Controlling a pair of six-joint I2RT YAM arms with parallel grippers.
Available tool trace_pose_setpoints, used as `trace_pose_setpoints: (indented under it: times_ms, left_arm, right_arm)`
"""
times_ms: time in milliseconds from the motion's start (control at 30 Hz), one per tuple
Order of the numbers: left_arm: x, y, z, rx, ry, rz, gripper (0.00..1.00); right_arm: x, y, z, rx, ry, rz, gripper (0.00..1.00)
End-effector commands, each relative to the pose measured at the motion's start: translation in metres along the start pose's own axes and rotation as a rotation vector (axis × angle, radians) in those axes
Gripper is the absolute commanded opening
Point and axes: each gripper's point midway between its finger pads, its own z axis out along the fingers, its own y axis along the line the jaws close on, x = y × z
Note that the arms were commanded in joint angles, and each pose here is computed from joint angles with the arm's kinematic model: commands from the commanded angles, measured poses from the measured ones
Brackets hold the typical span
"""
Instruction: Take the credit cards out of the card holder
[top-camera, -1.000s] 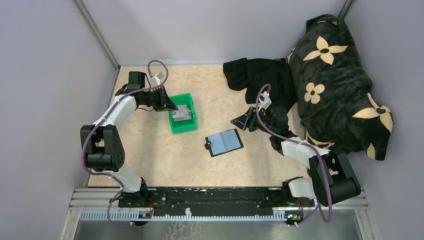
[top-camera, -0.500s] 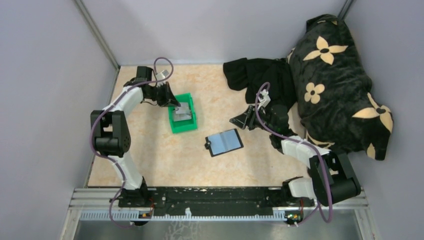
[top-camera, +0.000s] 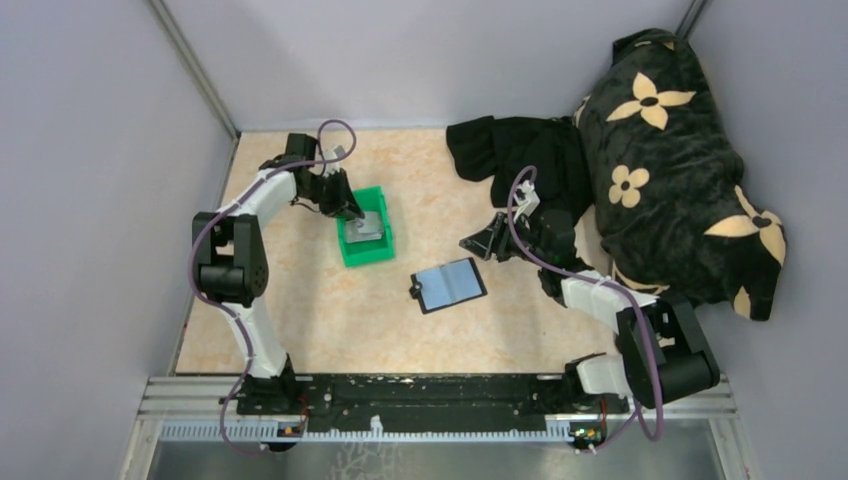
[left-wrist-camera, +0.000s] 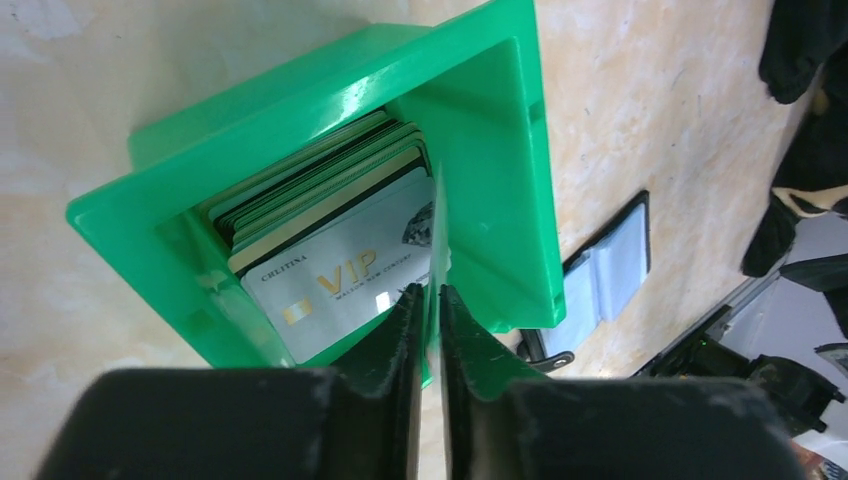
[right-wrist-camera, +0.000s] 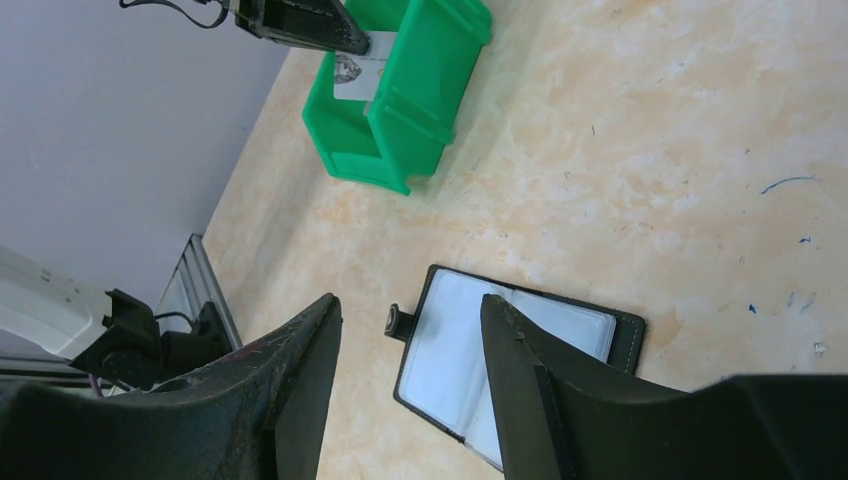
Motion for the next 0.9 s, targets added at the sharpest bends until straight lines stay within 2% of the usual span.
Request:
trace_pose_setpoints:
  times_ms: [0,100,133,333,600,867]
  left_arm:
    - [-0.003,0.005,-0.002,-0.049,0.001,0.014,0.21]
    - [-0.006,0.007,-0.007,-0.078,-0.011,0.018,0.37]
    - [-0.007,0.007,-0.009,-0.085,-0.016,0.02,0.39]
    - [-0.014,0.008,-0.023,-0.143,-0.052,0.036,0.41]
    - [-0.048,0.004,-0.074,-0.296,-0.216,0.093,0.44]
    - [-0.058,-0.041,-0.098,-0.181,-0.437,0.139,0.45]
  right_arm:
    - [-0.023,0.007,0.004,-0.03,-0.052,-0.06,0.54]
    - [-0.023,0.006,0.004,-0.028,-0.052,-0.06,0.54]
    - [-0.023,0.006,0.004,-0.027,-0.052,-0.059,0.54]
    - [-0.021,0.006,0.004,-0.029,-0.049,-0.055,0.54]
    - [-0.021,0.005,0.005,-0.031,-0.048,-0.052,0.54]
    - [-0.018,0.002,0.007,-0.028,-0.041,-0.04,0.54]
